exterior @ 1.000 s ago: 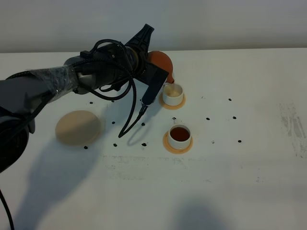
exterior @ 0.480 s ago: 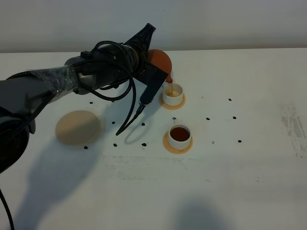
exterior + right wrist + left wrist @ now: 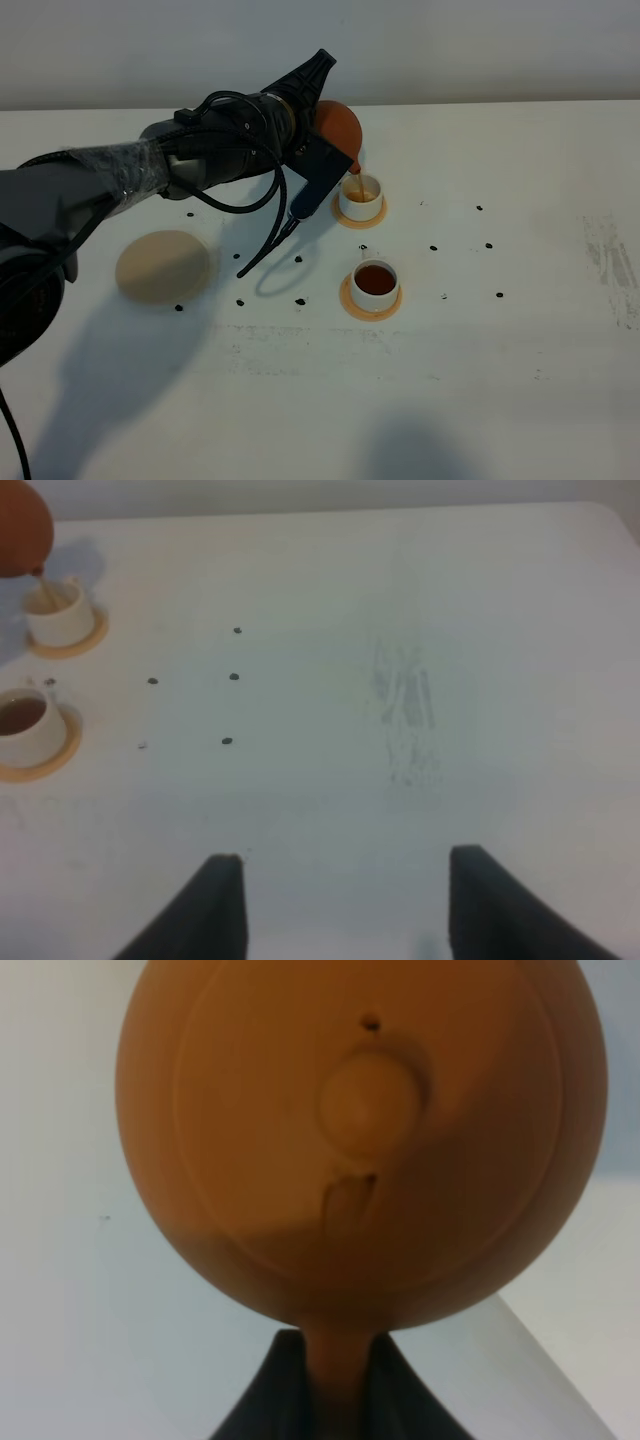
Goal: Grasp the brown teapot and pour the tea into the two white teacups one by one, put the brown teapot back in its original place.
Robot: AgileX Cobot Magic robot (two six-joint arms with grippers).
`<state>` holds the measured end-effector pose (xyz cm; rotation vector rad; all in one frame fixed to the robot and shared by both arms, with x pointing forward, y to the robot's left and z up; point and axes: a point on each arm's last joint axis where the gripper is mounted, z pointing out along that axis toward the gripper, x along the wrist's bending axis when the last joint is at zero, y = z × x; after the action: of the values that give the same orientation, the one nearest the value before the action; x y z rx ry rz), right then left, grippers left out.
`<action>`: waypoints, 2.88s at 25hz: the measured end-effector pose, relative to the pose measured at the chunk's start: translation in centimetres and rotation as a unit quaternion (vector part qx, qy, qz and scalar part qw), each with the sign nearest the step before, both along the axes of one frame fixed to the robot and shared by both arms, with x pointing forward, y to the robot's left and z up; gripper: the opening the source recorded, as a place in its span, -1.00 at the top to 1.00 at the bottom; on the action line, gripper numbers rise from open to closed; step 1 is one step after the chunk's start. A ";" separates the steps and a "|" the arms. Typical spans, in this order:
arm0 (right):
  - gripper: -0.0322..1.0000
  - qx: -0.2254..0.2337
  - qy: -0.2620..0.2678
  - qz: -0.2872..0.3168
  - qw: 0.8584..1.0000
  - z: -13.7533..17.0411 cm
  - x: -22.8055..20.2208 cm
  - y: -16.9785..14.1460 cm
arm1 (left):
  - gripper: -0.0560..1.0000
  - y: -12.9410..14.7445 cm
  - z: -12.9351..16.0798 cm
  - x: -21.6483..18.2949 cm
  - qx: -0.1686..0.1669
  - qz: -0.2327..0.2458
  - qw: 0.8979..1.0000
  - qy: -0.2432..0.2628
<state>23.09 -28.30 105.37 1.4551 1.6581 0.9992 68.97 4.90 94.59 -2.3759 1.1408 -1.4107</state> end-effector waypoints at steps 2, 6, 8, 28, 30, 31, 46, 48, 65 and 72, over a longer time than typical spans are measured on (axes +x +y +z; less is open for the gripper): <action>0.09 0.000 0.000 0.000 1.000 0.0 0.0 0.0 | 0.67 0.0 0.0 0.0 0.002 -0.001 1.000 -0.001; 0.09 0.000 0.000 0.000 1.000 0.0 0.0 0.0 | 0.67 0.0 0.1 0.0 0.011 -0.007 1.000 -0.007; 0.09 0.000 0.000 0.000 1.000 0.0 0.0 0.0 | 0.67 0.0 0.1 0.0 0.014 -0.010 1.000 -0.009; 0.09 0.000 0.000 0.000 1.000 0.0 0.0 0.0 | 0.67 -0.2 0.2 0.1 0.034 -0.030 0.999 -0.025; 0.09 0.000 0.000 0.000 1.000 0.0 0.0 0.0 | 0.67 -0.2 0.2 0.1 0.034 -0.031 0.999 -0.025; 0.09 0.000 0.000 0.000 1.000 0.0 0.0 0.0 | 0.67 -0.2 0.2 0.1 0.034 -0.031 0.999 -0.025; 0.09 0.000 0.000 0.000 1.000 0.0 0.0 0.0 | 0.67 -0.3 0.3 0.1 0.040 -0.046 0.998 -0.033; 0.09 0.000 0.000 0.000 1.000 0.0 0.0 0.0 | 0.67 -0.4 0.3 0.1 0.040 -0.048 0.997 -0.033; 0.09 0.000 0.000 0.000 1.000 0.0 0.0 0.0 | 0.67 -0.4 0.4 0.1 0.048 -0.057 0.996 -0.039; 0.09 0.000 0.000 0.000 1.000 0.0 0.0 0.0 | 0.67 -0.5 0.4 0.1 0.061 -0.067 0.995 -0.048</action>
<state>23.09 -28.30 105.37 1.4551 1.6581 0.9992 69.08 4.43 95.01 -2.1613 1.3420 -1.4324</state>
